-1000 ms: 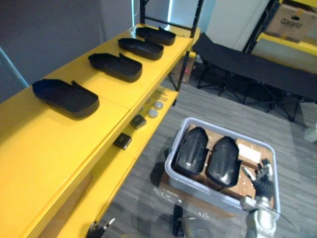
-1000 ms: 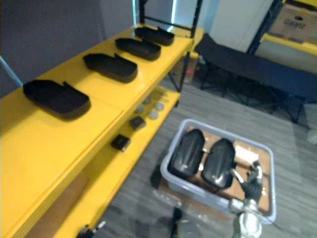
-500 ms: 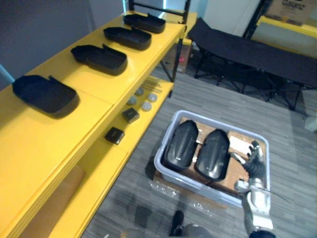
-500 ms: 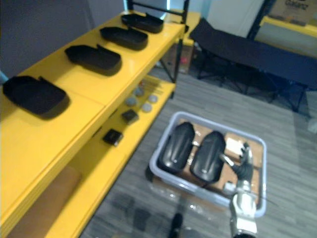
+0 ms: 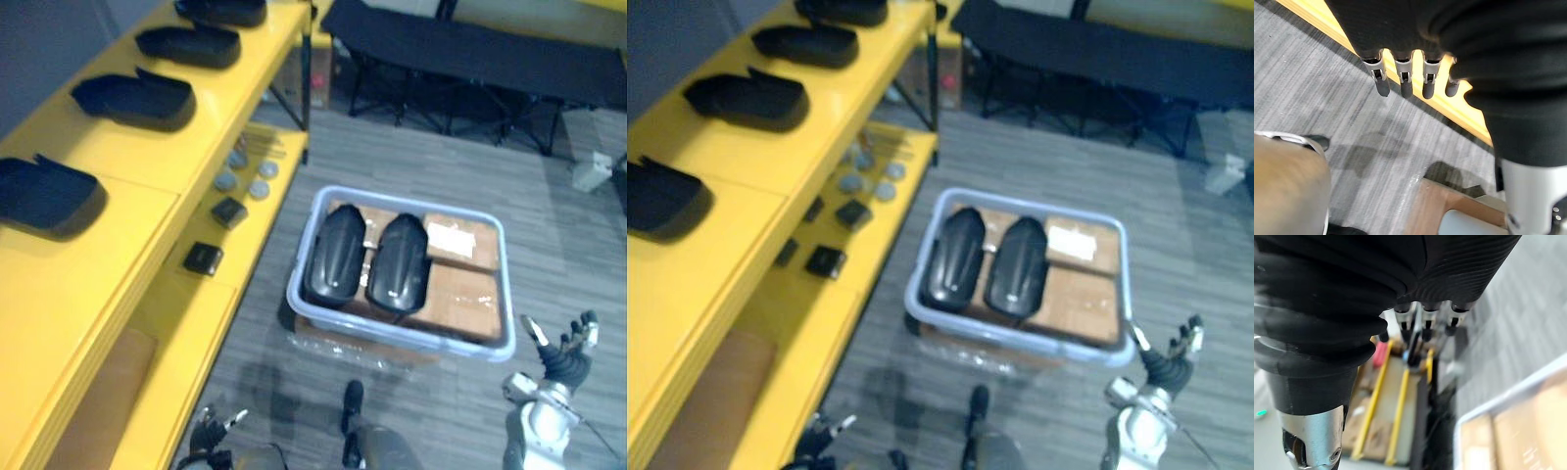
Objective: Walk over and take plastic housings, then place them on the shelf
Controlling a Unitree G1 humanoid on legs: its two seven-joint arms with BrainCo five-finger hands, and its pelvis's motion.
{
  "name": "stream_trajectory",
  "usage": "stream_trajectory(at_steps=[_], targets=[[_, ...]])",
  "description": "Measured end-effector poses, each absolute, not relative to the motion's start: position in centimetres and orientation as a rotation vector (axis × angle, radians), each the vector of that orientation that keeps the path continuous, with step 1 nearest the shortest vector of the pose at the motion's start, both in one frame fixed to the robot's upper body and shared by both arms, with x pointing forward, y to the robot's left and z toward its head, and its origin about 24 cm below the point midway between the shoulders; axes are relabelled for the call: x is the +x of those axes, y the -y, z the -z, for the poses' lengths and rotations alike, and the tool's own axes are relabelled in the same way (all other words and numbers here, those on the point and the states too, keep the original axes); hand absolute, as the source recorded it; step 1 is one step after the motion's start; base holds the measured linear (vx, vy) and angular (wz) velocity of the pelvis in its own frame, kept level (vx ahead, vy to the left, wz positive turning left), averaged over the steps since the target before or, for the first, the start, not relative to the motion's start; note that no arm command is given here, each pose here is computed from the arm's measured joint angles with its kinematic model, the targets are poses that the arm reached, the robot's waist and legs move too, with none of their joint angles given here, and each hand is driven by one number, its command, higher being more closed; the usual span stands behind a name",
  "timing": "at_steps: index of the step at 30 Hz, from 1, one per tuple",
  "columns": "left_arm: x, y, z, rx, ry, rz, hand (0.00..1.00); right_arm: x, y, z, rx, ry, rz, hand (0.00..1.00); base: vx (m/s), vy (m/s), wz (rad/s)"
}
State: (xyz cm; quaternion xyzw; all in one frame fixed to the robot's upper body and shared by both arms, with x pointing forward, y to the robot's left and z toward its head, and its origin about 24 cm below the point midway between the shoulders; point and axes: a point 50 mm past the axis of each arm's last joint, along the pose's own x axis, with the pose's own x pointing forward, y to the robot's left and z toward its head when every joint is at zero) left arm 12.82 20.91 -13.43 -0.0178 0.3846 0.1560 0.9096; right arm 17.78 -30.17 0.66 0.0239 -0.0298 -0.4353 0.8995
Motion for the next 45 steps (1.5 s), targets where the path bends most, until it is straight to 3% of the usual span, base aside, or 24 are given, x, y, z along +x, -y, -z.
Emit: stream_trajectory(at_steps=[6, 12, 17, 27, 45], targets=[[16.0, -19.5, 12.3, -0.045, -0.705, -0.286, 0.00, 23.0, 29.3, -2.1, 0.147, 0.081, 0.937, 0.00, 0.08, -0.008, 0.10], [16.9, -19.9, 11.6, -0.027, -0.649, -0.329, 0.00, 26.3, 30.1, -4.2, 0.166, 0.068, 0.994, 0.00, 0.02, 0.058, 0.23], [16.8, -20.6, 11.6, -0.038, -0.649, -0.369, 0.00, 29.2, 29.5, -6.7, 0.106, 0.077, 0.919, 0.00, 0.01, 0.074, 0.07], [17.9, -20.9, 11.2, -0.032, -0.627, -0.341, 0.00, 30.9, 30.3, -8.3, 0.024, 0.035, 0.906, 0.00, 0.01, 0.052, 0.05], [18.7, -21.3, 10.7, -0.063, -0.596, -0.338, 0.00, 32.4, 33.6, -10.9, -0.063, -0.109, 1.138, 0.00, 0.03, 0.063, 0.05]])
